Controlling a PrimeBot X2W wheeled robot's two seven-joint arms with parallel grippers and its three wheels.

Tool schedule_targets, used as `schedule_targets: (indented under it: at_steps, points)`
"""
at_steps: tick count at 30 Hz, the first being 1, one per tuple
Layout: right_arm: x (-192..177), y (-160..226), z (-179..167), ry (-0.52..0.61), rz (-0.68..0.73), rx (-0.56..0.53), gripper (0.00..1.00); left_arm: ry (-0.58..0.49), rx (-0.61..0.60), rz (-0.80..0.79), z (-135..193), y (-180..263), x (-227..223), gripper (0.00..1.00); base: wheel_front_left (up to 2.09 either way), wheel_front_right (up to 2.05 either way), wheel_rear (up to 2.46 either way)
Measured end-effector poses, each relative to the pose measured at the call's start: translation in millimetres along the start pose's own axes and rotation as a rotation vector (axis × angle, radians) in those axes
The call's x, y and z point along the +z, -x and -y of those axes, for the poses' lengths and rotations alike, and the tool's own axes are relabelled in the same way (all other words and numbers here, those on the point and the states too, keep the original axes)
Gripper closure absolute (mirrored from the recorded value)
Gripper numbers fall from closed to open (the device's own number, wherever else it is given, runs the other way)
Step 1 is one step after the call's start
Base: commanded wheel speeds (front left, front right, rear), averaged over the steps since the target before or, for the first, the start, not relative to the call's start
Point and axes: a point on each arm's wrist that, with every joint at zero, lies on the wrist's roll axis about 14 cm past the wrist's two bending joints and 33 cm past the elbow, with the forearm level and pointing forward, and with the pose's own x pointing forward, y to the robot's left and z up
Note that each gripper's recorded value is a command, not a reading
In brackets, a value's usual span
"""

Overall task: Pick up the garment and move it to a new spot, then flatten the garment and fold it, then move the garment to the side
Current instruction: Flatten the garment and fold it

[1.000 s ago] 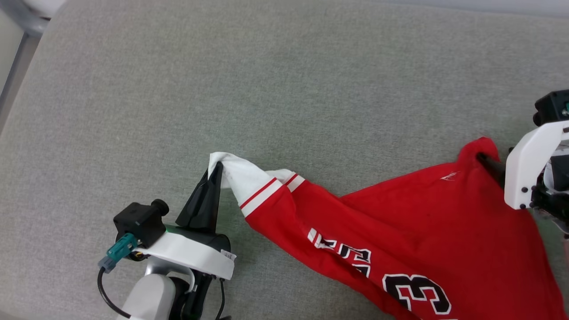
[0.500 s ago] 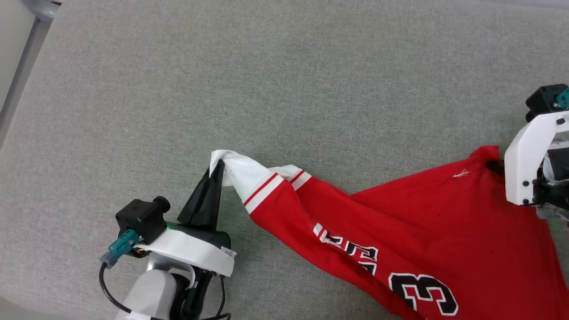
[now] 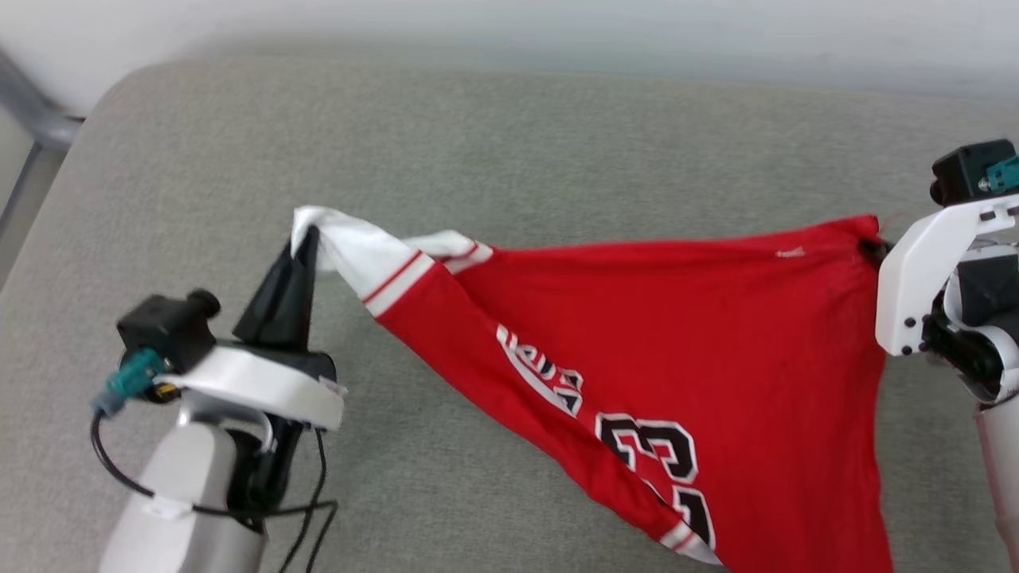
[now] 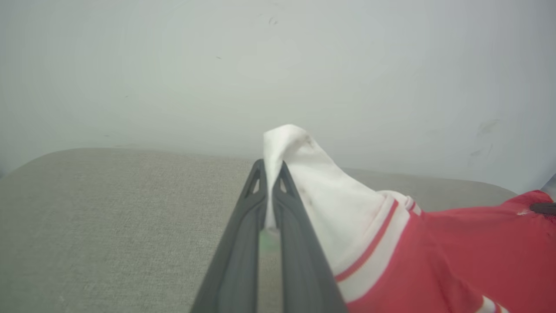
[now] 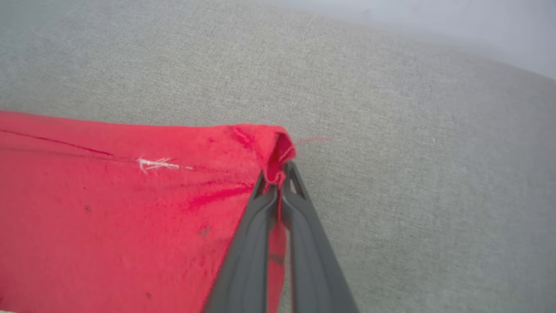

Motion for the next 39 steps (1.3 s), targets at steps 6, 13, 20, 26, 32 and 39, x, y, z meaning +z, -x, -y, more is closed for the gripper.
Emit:
schedule_targets:
  at_steps: [6,13,20,26,32,39]
  points:
    - [46.9,37.1,26.2,0.009,0.205,-0.101,1.00,-0.030,-0.079,0.095,16.1,-42.3,48.9,1.00,0.00,0.00,0.00]
    - [111.5,72.7,60.6,0.032,0.433,-0.236,1.00,-0.052,-0.138,0.175,32.2,-95.7,100.5,1.00,0.00,0.00,0.00]
    - [181.0,90.8,82.7,0.043,0.630,-0.317,1.00,-0.087,-0.152,0.255,38.1,-149.8,151.4,1.00,0.00,0.00,0.00]
    - [232.3,97.6,89.7,0.074,0.759,-0.352,1.00,-0.118,-0.150,0.331,39.2,-187.3,189.2,1.00,0.00,0.00,0.00]
    - [262.5,89.9,92.6,0.091,0.832,-0.357,1.00,-0.126,-0.134,0.358,33.9,-216.2,202.4,1.00,0.00,0.00,0.00]
    - [262.2,41.3,91.1,0.083,0.809,-0.322,1.00,-0.101,-0.096,0.280,14.4,-247.1,161.9,1.00,0.00,0.00,0.00]
